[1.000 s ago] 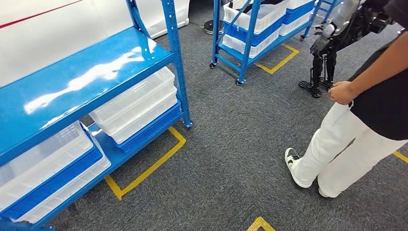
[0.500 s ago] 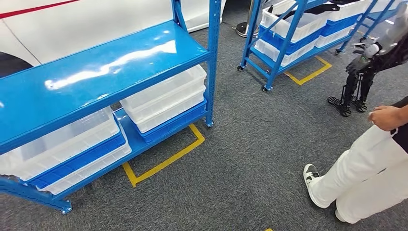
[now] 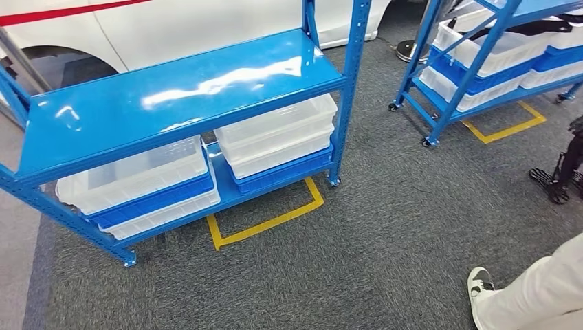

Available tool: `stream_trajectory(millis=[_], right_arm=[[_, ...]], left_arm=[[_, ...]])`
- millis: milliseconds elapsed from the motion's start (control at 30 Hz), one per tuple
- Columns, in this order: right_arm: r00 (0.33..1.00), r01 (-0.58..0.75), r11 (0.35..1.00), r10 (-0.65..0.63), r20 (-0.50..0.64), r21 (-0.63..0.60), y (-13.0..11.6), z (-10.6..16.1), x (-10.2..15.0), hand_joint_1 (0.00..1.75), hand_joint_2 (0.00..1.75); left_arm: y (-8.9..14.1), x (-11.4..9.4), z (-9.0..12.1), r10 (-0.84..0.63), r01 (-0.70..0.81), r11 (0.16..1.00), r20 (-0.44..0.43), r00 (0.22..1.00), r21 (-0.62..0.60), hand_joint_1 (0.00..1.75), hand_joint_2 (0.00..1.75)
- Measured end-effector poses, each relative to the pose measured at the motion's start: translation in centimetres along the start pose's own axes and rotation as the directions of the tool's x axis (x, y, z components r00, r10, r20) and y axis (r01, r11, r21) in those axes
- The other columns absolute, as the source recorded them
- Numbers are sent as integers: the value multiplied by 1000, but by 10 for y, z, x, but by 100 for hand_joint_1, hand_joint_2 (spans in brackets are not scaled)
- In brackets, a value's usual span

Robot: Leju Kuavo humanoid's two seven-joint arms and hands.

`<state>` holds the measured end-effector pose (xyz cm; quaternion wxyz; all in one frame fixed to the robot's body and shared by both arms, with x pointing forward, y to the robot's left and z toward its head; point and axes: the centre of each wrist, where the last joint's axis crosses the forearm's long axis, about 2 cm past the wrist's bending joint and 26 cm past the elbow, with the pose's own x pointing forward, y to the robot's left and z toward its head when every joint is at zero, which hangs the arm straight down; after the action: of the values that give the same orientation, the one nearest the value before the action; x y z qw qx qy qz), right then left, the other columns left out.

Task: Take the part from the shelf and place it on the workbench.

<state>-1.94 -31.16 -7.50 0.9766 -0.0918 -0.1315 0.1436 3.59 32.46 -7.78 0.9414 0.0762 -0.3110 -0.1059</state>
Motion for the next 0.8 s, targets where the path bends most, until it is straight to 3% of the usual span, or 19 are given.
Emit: stream_trajectory(millis=[800], right_arm=[[998,49,997,-48,-34,56,6,-7,2,0,0]], left_arm=[[1,-3,1,-15,15,1000,-4,1000,16,0,0]])
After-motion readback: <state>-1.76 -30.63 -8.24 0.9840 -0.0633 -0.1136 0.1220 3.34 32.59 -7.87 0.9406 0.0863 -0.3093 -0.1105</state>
